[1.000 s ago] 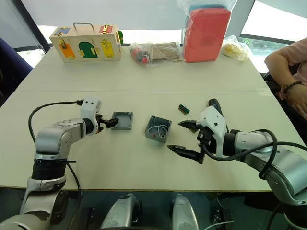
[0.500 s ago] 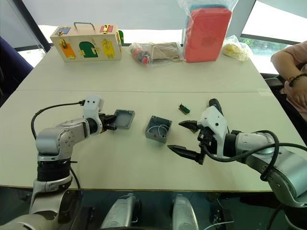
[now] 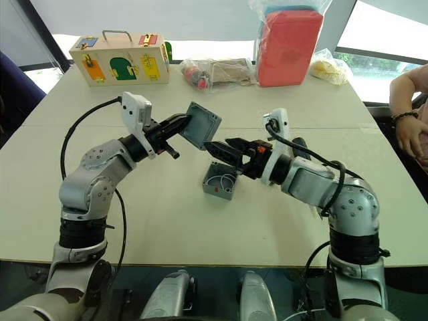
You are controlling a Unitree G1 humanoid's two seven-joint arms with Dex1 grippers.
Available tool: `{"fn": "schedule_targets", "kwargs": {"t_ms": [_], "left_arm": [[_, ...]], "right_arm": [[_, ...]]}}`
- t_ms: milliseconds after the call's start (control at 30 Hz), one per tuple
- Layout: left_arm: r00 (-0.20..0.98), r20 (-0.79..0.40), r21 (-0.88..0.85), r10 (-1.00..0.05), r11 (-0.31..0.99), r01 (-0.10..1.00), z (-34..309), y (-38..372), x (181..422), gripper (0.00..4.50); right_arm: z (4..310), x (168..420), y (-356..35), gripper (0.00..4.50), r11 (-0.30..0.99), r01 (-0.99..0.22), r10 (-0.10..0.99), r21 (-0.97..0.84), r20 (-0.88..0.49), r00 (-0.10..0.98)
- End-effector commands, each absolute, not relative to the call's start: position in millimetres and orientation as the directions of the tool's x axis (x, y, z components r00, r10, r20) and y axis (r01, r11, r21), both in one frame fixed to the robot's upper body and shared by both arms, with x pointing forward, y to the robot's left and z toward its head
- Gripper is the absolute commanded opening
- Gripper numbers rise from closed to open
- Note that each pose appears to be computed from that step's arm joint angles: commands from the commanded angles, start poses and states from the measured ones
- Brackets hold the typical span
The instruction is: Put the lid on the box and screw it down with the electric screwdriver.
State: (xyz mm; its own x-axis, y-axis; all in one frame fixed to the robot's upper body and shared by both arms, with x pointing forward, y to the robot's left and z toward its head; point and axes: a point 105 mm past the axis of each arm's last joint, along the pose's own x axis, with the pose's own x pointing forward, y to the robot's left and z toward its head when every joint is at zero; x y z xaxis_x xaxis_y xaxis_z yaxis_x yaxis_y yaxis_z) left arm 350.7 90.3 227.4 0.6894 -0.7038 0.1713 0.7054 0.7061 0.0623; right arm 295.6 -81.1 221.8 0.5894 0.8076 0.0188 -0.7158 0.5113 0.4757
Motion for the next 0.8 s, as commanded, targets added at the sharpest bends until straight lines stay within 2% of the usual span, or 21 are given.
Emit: {"fn": "schedule_targets", "kwargs": {"t_ms": [33, 333, 400, 433, 533, 733, 767, 800], "left_arm": [[0.664, 0.220, 0.092, -0.715, 0.693, 0.715, 237.8, 86.5, 344.7, 0.06], [0.656, 0.214, 0.106, -0.724, 0.685, 0.721, 233.8, 81.9, 340.7, 0.06], [0.657, 0.211, 0.106, -0.724, 0.685, 0.720, 232.9, 81.5, 341.0, 0.00], [0.658, 0.210, 0.106, -0.723, 0.686, 0.720, 232.5, 81.8, 341.2, 0.00], [0.659, 0.208, 0.105, -0.723, 0.687, 0.719, 231.9, 82.2, 341.6, 0.00], [0.658, 0.192, 0.101, -0.728, 0.682, 0.724, 228.7, 83.6, 341.5, 0.00], [0.657, 0.183, 0.103, -0.732, 0.679, 0.727, 227.4, 84.4, 341.2, 0.00], [0.657, 0.176, 0.105, -0.733, 0.678, 0.728, 226.4, 85.4, 341.2, 0.00]], "right_arm": [[232.3, 294.8, -72.1, 4.50, 0.484, -0.723, 0.811, 0.492, 0.057, 0.582], [233.3, 296.8, -62.8, 4.50, 0.473, -0.716, 0.808, 0.514, 0.071, 0.585], [234.1, 297.1, -62.1, 3.98, 0.472, -0.717, 0.807, 0.514, 0.075, 0.585], [234.4, 297.4, -62.0, 3.88, 0.472, -0.715, 0.806, 0.516, 0.077, 0.587], [234.1, 296.3, -60.8, 2.89, 0.471, -0.718, 0.807, 0.512, 0.078, 0.585], [235.5, 295.4, -61.4, 0.61, 0.474, -0.723, 0.807, 0.502, 0.082, 0.585], [236.2, 295.5, -62.0, 0.28, 0.479, -0.726, 0.805, 0.494, 0.082, 0.587], [237.0, 295.6, -62.6, 0.19, 0.484, -0.728, 0.804, 0.485, 0.083, 0.589]]}}
